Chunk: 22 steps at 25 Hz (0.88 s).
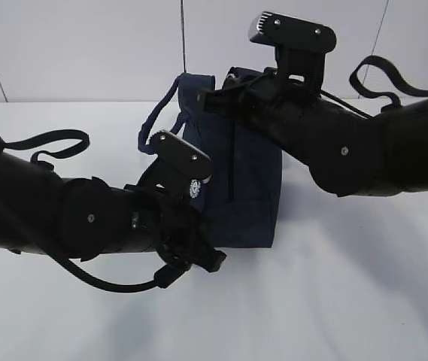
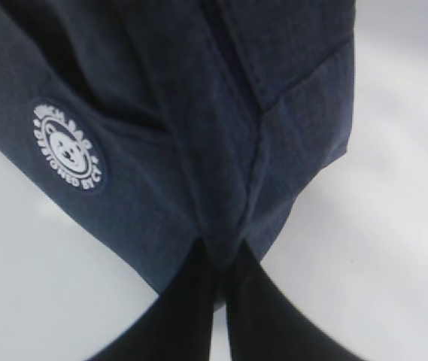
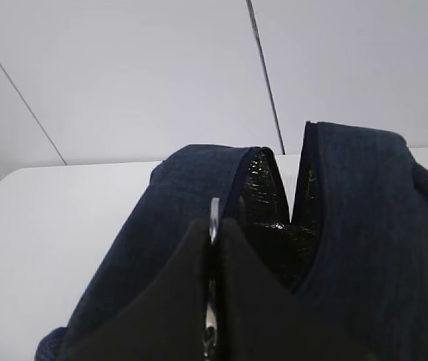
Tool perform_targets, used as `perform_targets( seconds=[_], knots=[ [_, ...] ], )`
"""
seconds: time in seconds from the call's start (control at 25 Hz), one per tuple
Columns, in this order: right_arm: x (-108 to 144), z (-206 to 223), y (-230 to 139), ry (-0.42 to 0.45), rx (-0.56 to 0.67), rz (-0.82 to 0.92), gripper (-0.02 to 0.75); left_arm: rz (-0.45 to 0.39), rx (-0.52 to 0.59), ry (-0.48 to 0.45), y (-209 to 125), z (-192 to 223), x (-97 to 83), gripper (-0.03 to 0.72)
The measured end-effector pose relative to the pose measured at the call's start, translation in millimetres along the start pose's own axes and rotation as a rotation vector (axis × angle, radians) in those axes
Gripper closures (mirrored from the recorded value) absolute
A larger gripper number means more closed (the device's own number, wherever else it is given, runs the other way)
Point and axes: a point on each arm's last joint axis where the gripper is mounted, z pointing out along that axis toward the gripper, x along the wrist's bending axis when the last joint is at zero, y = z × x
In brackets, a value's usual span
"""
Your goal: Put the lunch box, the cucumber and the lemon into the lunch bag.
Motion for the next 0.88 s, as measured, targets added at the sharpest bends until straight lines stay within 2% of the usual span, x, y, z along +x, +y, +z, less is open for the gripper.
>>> perform_targets(
  seconds=[0.28,0.56,0.72,0.88],
  knots=[
    [-19.2,5.7,8.9,-0.043,0.015,-0.021,0.738,-0.017,-0.017,0.010,2.2,-1.0,1.0,0.697],
    [-21.5,6.5,8.9,-0.046,0.033,-0.021,0.738,-0.092,-0.018,0.014,5.0,-6.3,1.7,0.670],
    [-22.2,6.7,9.6,-0.049,0.031,-0.016,0.738,-0.104,-0.035,0.005,10.3,-15.5,1.0,0.559],
    [-23.0,6.9,10.1,-0.051,0.030,-0.007,0.738,-0.123,-0.074,0.009,18.2,-24.3,2.2,0.370]
  ],
)
